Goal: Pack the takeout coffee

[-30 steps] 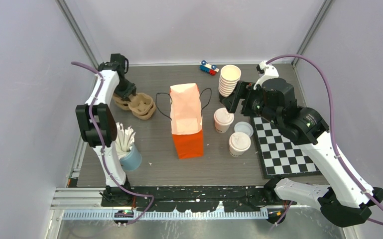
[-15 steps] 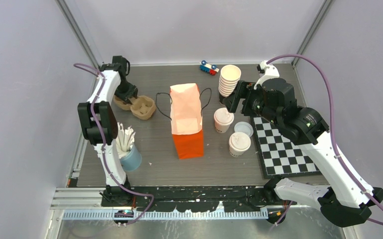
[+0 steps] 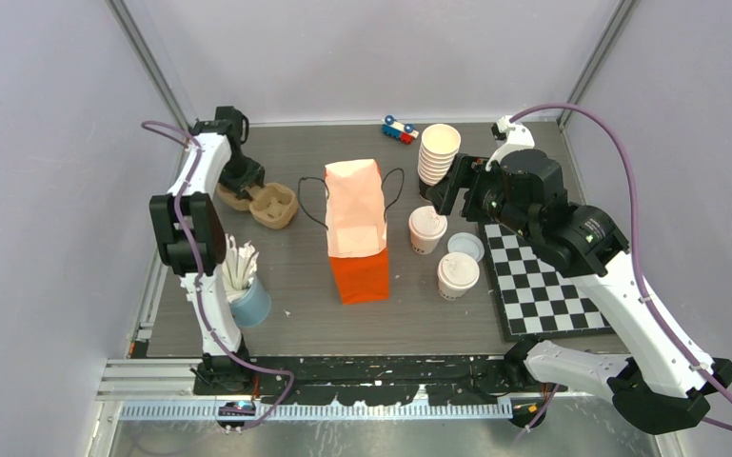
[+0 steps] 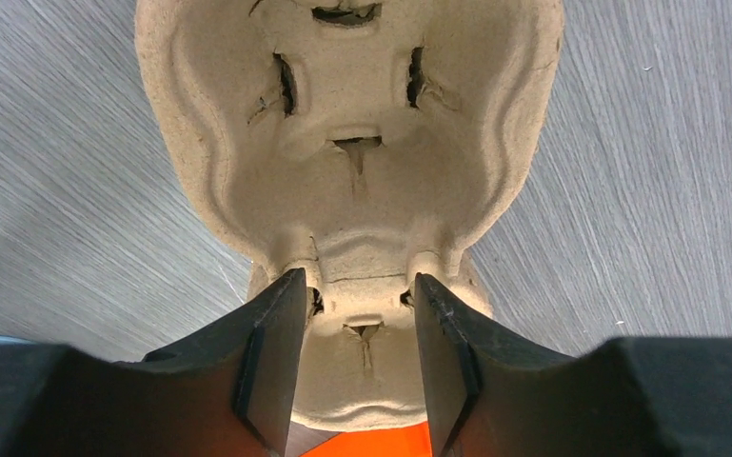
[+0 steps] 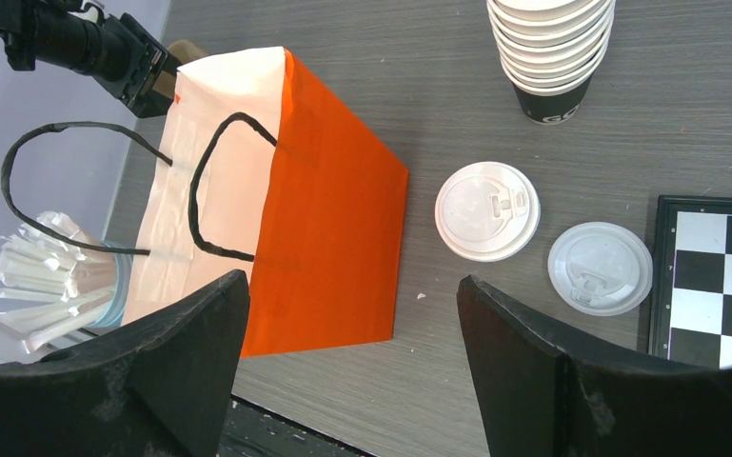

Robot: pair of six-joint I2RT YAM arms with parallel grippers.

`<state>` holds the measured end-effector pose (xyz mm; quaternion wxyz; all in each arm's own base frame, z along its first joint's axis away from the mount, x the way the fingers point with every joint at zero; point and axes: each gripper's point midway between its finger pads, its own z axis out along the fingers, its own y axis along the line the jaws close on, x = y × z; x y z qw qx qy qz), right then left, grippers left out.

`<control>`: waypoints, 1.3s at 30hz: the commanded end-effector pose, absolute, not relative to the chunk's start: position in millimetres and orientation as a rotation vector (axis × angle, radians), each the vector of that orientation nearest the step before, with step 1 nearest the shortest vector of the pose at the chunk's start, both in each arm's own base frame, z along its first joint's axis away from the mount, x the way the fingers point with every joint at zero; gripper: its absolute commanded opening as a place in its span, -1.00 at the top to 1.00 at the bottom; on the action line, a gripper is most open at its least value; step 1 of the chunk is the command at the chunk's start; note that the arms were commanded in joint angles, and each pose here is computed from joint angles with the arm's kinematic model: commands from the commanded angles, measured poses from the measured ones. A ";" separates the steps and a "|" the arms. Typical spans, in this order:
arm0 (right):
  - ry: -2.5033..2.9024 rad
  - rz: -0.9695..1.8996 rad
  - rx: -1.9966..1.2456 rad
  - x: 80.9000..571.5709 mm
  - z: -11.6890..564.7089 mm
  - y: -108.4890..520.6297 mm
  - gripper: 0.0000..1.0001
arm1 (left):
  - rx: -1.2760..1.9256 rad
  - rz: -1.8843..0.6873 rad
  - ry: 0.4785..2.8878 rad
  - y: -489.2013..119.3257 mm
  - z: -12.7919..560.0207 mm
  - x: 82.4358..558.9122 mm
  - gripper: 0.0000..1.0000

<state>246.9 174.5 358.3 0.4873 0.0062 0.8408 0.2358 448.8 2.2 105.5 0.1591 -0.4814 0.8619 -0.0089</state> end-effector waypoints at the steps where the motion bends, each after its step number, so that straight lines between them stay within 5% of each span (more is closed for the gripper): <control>1: 1.995 0.568 0.017 248.2 371.6 170.2 -0.68 | -1.373 -0.032 2.455 2.4 112.7 452.6 0.05; 39: 1.993 0.568 0.020 247.3 371.5 169.2 -0.68 | -1.327 -0.019 2.455 5.8 116.3 458.5 0.21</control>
